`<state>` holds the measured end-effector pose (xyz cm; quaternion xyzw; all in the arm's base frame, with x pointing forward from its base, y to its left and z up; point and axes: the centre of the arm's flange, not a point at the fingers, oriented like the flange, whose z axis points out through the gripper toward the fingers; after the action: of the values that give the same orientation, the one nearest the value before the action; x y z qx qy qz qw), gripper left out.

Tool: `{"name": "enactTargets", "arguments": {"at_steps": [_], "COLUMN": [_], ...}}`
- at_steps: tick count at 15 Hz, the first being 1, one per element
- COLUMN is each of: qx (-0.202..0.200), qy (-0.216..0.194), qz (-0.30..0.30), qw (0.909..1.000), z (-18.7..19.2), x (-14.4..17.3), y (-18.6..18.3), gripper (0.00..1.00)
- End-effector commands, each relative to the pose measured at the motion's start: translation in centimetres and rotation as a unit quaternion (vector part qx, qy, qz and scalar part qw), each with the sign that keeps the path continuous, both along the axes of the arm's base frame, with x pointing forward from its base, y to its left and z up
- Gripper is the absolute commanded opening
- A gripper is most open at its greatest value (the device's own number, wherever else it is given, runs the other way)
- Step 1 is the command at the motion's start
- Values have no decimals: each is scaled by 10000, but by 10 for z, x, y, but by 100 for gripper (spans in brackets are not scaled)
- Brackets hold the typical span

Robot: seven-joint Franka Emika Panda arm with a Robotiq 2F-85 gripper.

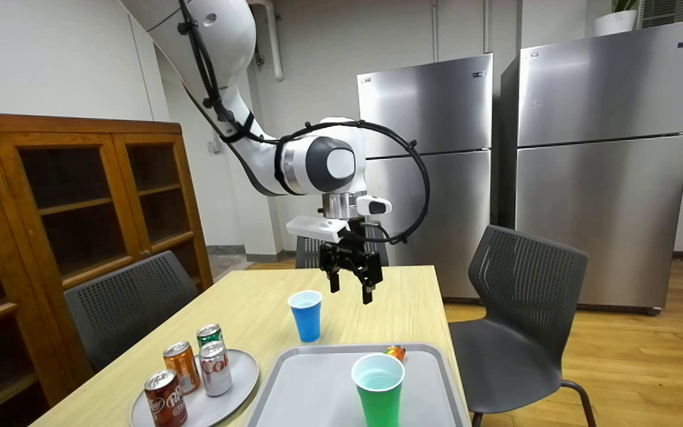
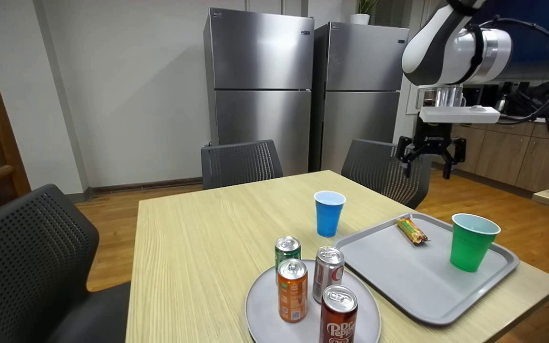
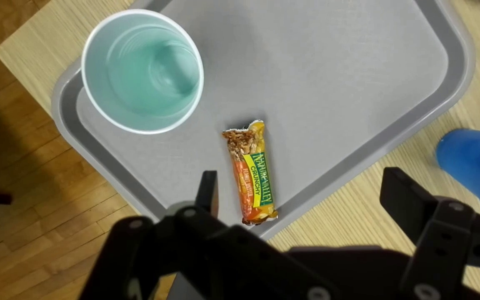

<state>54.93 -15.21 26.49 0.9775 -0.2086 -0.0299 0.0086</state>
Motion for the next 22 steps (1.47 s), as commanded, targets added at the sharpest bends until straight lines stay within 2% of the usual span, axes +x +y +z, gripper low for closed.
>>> {"name": "enactTargets", "arguments": {"at_steps": [1, 6, 10, 22], "qx": [-1, -3, 25, -58], "qy": [-1, -3, -48, -194], "qz": [-9, -32, -55, -530], "qw": [10000, 10000, 10000, 9984], "z": [0, 0, 2, -36], "x": [0, 0, -13, -41], "y": [0, 0, -2, -24], "gripper": [100, 100, 100, 100]}}
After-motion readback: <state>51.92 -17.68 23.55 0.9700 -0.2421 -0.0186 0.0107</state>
